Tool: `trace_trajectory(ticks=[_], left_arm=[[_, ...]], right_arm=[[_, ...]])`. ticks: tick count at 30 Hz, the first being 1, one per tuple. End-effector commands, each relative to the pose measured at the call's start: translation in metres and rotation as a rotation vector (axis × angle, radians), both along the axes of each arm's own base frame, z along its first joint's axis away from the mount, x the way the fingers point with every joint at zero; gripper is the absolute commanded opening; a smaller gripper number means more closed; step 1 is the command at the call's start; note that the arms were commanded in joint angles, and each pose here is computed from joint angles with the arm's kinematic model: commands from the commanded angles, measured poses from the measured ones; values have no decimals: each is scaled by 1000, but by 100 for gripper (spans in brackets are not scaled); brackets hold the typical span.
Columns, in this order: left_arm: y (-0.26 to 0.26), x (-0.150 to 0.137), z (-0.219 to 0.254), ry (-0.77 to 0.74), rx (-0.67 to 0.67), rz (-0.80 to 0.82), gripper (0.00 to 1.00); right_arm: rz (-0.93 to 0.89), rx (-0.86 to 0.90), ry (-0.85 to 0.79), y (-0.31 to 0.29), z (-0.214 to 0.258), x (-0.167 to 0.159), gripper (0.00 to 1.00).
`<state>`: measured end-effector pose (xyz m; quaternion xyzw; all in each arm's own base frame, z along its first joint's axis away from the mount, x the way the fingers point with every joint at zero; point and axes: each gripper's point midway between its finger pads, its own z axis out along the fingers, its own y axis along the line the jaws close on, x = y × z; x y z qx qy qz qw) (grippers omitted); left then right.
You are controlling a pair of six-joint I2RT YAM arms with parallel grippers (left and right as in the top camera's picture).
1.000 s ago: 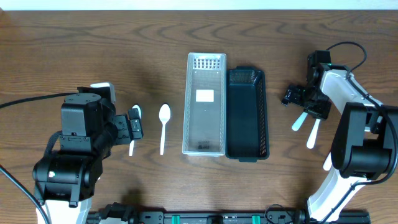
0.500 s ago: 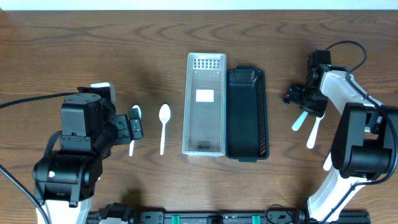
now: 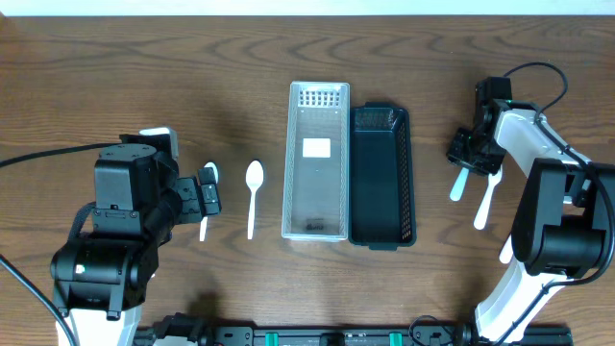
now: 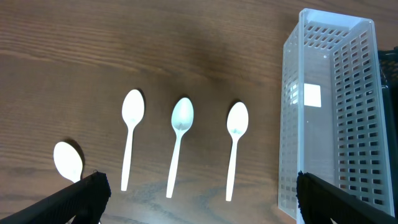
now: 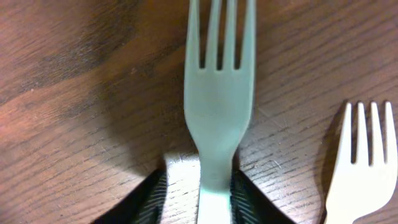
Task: Pack container
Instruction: 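Carry the fork left and release it into the black basket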
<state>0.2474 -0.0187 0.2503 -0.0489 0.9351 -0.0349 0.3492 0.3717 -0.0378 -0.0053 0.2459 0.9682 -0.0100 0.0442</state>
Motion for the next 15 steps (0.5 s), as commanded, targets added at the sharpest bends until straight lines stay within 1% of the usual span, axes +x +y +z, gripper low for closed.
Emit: trace_trajectory(ticks=[1, 10, 12, 14, 15], left_arm=[[3, 1, 8, -20, 5, 13, 98], [3, 1, 8, -20, 5, 13, 98], [3, 1, 8, -20, 5, 13, 98], [3, 1, 8, -20, 5, 13, 98], [3, 1, 8, -20, 5, 13, 98]], right_arm=[[-6, -2, 48, -2, -15, -13, 30], [-6, -3, 47, -2, -15, -13, 16], [-7, -3, 47, -2, -15, -13, 11], [-6, -2, 47, -2, -15, -13, 1], [-7, -3, 47, -2, -15, -13, 1]])
